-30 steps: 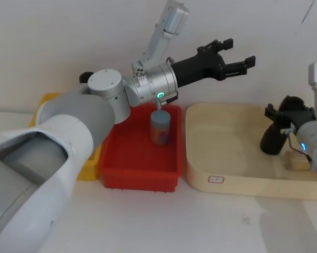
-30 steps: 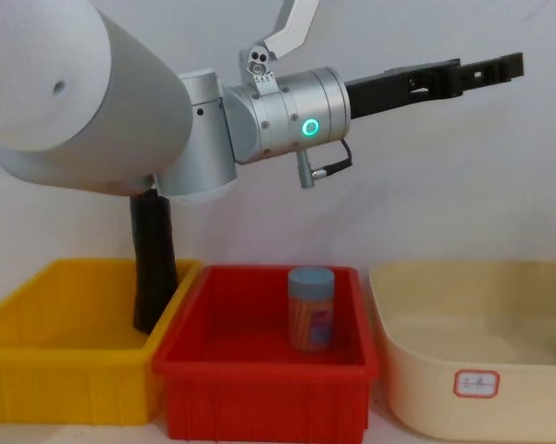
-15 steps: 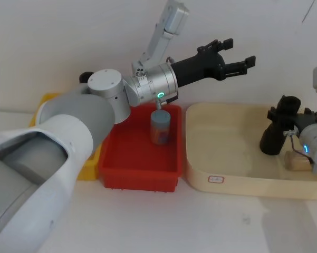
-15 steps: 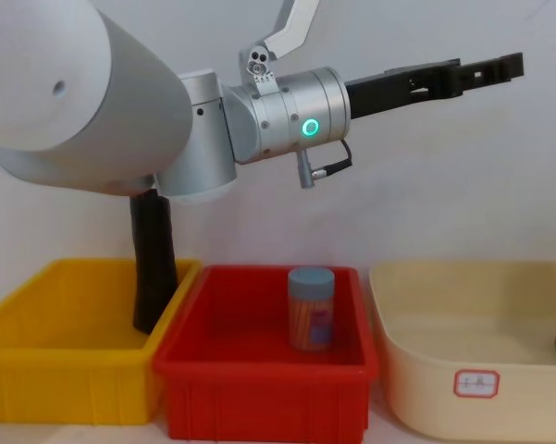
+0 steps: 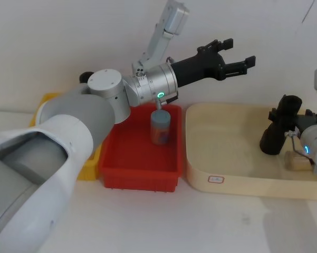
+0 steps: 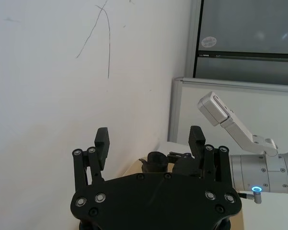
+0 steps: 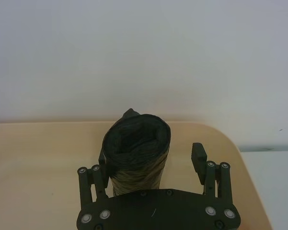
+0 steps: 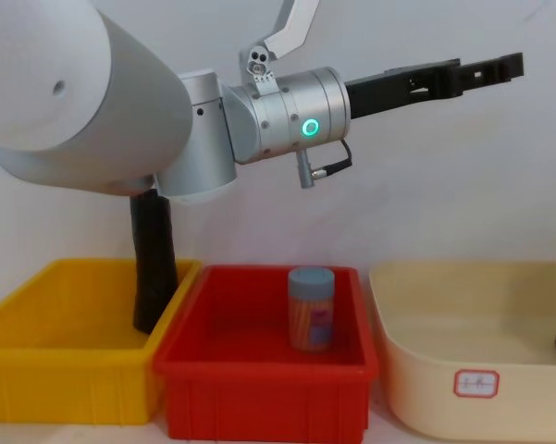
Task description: Pick up the garbage bag with the one hand and transfer it to the other hand.
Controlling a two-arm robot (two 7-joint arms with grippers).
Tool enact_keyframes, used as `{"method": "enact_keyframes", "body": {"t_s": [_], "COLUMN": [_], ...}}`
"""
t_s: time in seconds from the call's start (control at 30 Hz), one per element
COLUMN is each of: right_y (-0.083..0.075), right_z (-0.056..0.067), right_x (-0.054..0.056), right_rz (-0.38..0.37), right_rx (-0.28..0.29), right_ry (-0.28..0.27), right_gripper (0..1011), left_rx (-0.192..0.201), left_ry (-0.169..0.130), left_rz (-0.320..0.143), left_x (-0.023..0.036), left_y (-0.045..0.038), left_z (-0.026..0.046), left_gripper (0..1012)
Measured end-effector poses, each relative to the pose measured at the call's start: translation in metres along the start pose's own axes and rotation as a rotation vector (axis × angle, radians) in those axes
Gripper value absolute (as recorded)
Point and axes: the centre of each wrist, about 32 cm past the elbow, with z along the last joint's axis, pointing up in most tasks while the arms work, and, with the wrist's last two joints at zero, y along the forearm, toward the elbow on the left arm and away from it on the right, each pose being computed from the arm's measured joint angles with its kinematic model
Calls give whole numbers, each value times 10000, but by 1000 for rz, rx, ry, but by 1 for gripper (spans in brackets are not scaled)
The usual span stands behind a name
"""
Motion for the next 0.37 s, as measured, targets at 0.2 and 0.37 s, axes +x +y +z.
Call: {"method": "enact_keyframes", "body": {"t_s": [0.2,0.37], "right_y": [3,4], "right_z": [-3,-3], "right_x": [2,4], "right_rz": [-1,-1], "right_rx": [-1,-1], "right_ry": [2,3], "right_gripper": [1000,1000], "left_rx": [0,0], "left_ry": [0,0], "left_rz": [0,0], "left_x": [0,0], "left_y": [0,0], "left_z": [0,0], "left_gripper": [1001,1001]}}
